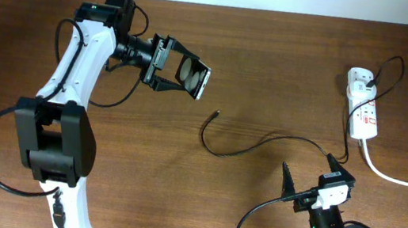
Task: Plug charger to phone and switch on socket
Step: 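Lift the phone with the left gripper and tilt it upright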
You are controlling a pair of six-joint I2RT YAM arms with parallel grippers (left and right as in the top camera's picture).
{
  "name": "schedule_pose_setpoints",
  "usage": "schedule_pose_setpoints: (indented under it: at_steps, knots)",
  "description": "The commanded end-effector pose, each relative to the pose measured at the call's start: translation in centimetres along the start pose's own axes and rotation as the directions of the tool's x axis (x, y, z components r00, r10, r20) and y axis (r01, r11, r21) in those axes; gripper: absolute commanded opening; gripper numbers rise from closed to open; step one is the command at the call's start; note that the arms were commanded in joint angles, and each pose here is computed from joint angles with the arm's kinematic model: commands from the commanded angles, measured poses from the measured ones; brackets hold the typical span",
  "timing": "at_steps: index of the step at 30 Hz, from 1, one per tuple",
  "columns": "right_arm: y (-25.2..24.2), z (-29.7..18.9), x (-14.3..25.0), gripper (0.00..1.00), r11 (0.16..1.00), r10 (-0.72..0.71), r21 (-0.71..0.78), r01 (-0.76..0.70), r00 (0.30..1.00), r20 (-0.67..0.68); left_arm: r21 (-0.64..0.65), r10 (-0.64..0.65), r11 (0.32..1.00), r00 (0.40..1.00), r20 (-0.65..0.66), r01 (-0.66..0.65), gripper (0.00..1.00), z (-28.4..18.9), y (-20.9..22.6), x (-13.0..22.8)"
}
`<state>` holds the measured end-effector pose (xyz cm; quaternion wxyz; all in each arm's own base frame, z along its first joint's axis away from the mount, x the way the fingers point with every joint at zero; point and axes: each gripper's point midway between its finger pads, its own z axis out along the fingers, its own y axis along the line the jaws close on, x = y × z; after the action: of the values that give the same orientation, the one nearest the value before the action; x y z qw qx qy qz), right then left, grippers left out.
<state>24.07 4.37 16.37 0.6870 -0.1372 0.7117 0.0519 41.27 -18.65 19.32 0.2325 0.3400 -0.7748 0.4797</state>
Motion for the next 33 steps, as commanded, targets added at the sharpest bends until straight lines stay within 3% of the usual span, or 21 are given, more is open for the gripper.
schedule_pose_setpoints:
  at_steps: [1,29,33]
  knots:
    - [0.04,0.00,0.23,0.99,1.000,0.007,0.002,-0.007,1.000,-0.004,0.043,-0.003,0.999,1.000,-0.028,0.004,0.00,-0.66,-1.30,0.84]
    - [0.48,0.00,0.10,0.99,1.000,0.007,-0.024,-0.007,1.000,0.002,0.033,-0.035,0.999,0.999,-0.006,0.035,0.00,-0.86,-1.08,0.35]
    - [0.38,-0.04,-0.36,0.99,0.996,0.089,-0.022,-0.089,0.996,0.014,0.033,-0.035,0.999,0.999,-0.006,0.035,0.00,-0.87,-1.08,0.35]
